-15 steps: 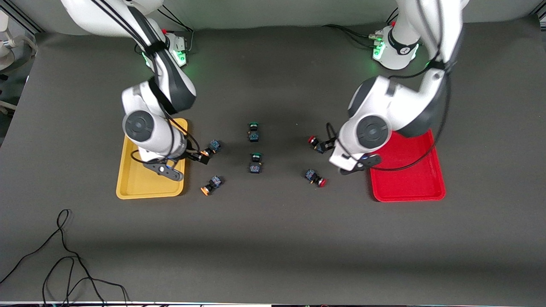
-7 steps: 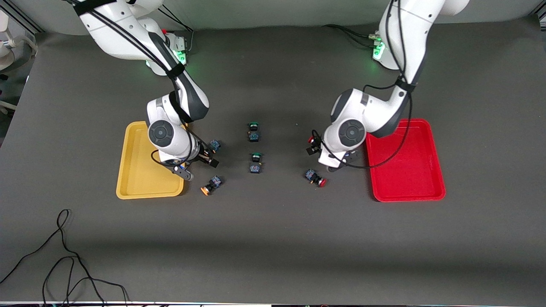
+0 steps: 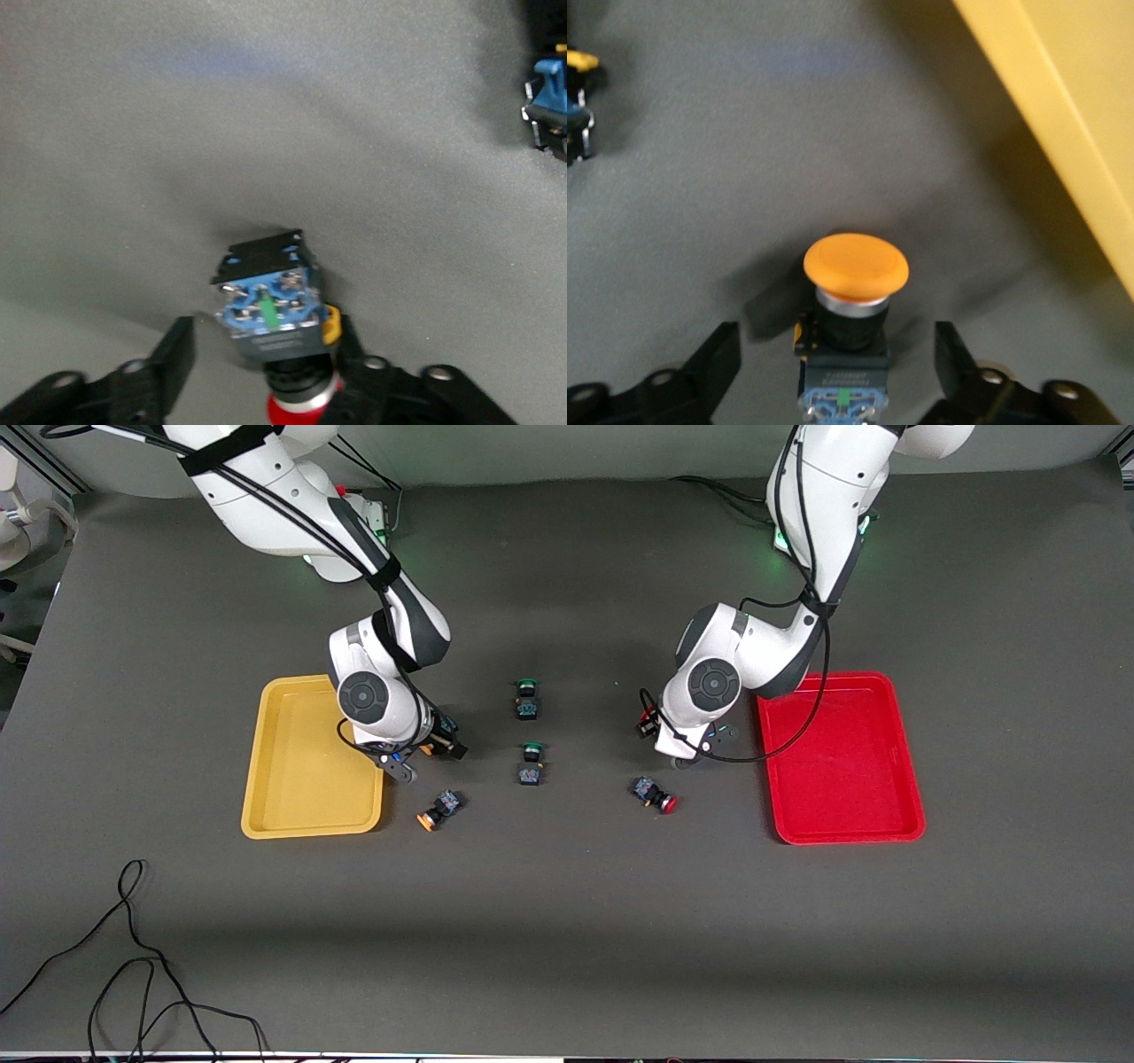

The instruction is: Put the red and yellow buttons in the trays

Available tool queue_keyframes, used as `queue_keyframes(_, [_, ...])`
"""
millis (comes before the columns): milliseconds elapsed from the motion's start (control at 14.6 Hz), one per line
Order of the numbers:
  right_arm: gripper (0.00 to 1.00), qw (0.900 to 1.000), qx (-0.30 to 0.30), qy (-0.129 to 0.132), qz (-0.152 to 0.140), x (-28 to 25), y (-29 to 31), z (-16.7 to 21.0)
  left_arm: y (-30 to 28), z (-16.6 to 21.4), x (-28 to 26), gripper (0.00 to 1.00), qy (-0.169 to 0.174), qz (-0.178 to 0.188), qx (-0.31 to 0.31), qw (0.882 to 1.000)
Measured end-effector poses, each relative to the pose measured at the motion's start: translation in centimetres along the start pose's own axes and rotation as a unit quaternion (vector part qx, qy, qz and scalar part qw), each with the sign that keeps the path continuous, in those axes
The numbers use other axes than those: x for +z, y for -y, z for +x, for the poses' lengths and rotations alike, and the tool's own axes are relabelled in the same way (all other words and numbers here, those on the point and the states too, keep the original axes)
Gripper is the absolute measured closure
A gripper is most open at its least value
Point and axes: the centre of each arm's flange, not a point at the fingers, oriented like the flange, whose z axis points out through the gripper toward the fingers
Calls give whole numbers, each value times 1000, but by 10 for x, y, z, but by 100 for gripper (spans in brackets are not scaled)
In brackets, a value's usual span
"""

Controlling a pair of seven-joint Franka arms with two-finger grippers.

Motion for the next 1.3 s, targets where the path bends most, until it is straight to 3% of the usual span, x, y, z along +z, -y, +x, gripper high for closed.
queue_keyframes(137, [30, 1000, -3, 1, 0, 0, 2, -4, -1, 0, -5, 56, 0, -5, -3, 1000])
queue_keyframes(274, [53, 1000, -5, 1, 1, -1, 3, -6, -2, 0, -19, 59, 1, -10, -4, 1000])
queue_keyframes(342, [58, 1000, -5, 0, 4, -4, 4, -5, 0, 1, -37, 59, 8, -5, -7, 1000])
queue_keyframes(547, [58, 1000, -5, -1, 8, -36, 6, -5, 32, 27, -156, 59, 20, 4, -13, 1000])
queue_keyframes(684, [58, 1000, -7, -3, 13, -87, 0, 1, 85, 52, -246, 59, 13, 16, 12, 1000])
queue_keyframes(821, [58, 1000, -22, -6, 18, -131, -28, 23, 144, 76, -295, 59, 0, 28, 48, 998])
queue_keyframes(1026, [58, 999, -45, 0, 12, -125, -91, 74, 206, 122, -286, 59, 15, 38, 71, 997])
queue_keyframes(1299, [58, 997, -79, -7, 6, -67, -149, 104, 222, 177, -186, 59, 43, 57, 57, 996])
